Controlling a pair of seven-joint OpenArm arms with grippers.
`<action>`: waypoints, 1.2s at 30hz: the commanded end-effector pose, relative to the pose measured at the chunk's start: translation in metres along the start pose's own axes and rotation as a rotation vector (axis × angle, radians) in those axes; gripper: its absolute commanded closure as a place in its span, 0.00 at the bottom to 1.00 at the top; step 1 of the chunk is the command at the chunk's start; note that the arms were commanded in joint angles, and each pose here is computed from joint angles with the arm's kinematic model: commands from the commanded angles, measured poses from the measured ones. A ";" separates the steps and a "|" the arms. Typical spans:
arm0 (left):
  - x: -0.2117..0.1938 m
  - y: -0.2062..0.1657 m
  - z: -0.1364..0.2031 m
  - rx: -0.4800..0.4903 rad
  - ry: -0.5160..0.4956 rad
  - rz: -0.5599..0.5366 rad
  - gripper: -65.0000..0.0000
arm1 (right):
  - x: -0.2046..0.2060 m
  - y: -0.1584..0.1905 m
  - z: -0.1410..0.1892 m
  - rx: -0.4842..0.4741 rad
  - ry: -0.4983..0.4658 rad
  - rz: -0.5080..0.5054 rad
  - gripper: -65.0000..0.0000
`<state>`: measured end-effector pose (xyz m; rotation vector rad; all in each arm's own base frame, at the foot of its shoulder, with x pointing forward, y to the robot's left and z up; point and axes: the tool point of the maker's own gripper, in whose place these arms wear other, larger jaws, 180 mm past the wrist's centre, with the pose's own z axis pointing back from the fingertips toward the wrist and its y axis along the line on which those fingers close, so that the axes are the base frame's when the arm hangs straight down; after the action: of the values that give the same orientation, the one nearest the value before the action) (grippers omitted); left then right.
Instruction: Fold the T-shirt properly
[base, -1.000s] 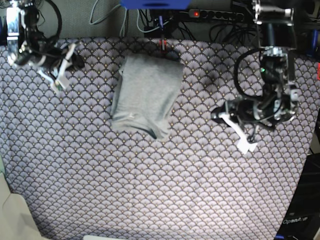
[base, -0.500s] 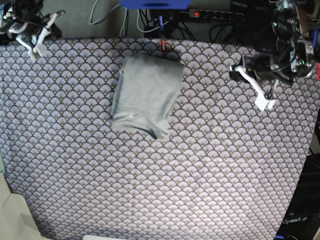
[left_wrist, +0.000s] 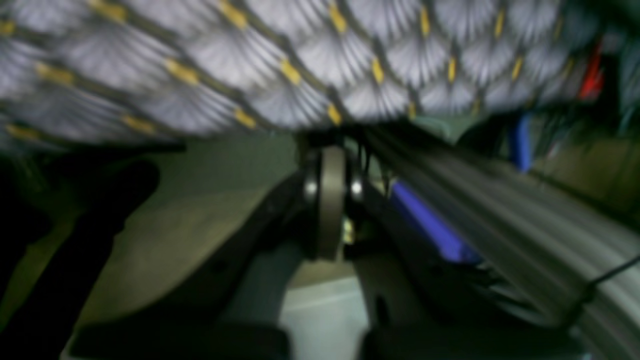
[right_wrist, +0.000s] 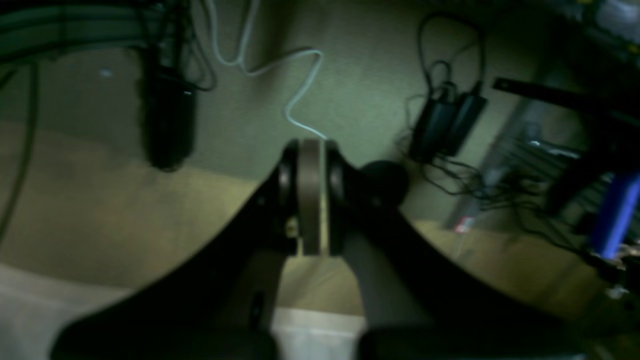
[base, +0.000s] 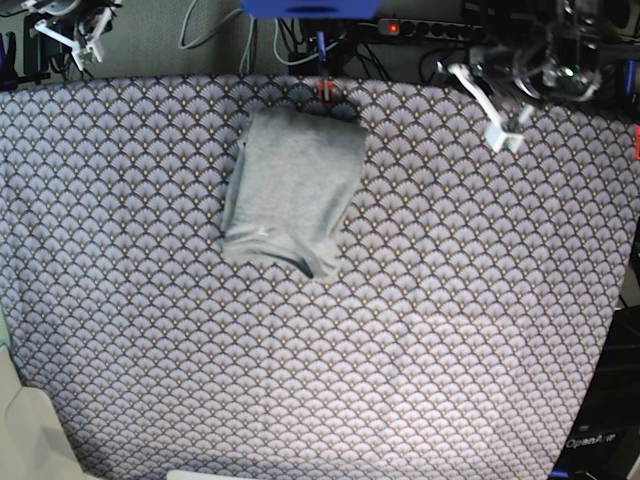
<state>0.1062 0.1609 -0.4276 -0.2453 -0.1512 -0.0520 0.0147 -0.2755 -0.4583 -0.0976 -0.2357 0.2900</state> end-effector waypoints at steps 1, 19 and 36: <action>-0.004 0.003 0.000 0.029 -0.008 -0.024 1.00 | -0.012 -0.002 0.002 -0.005 0.020 0.005 1.00; -0.102 0.036 -0.085 0.121 0.117 0.026 1.00 | -0.085 0.010 -0.049 0.028 0.074 -0.190 1.00; -0.158 0.059 -0.138 0.159 0.213 0.049 1.00 | -0.113 0.040 -0.103 0.090 0.090 -0.375 1.00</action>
<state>-0.0240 0.1869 -0.6001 -0.0846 0.0606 -0.0152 -0.0720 -0.2706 -0.5908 0.0330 -0.1471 -0.0772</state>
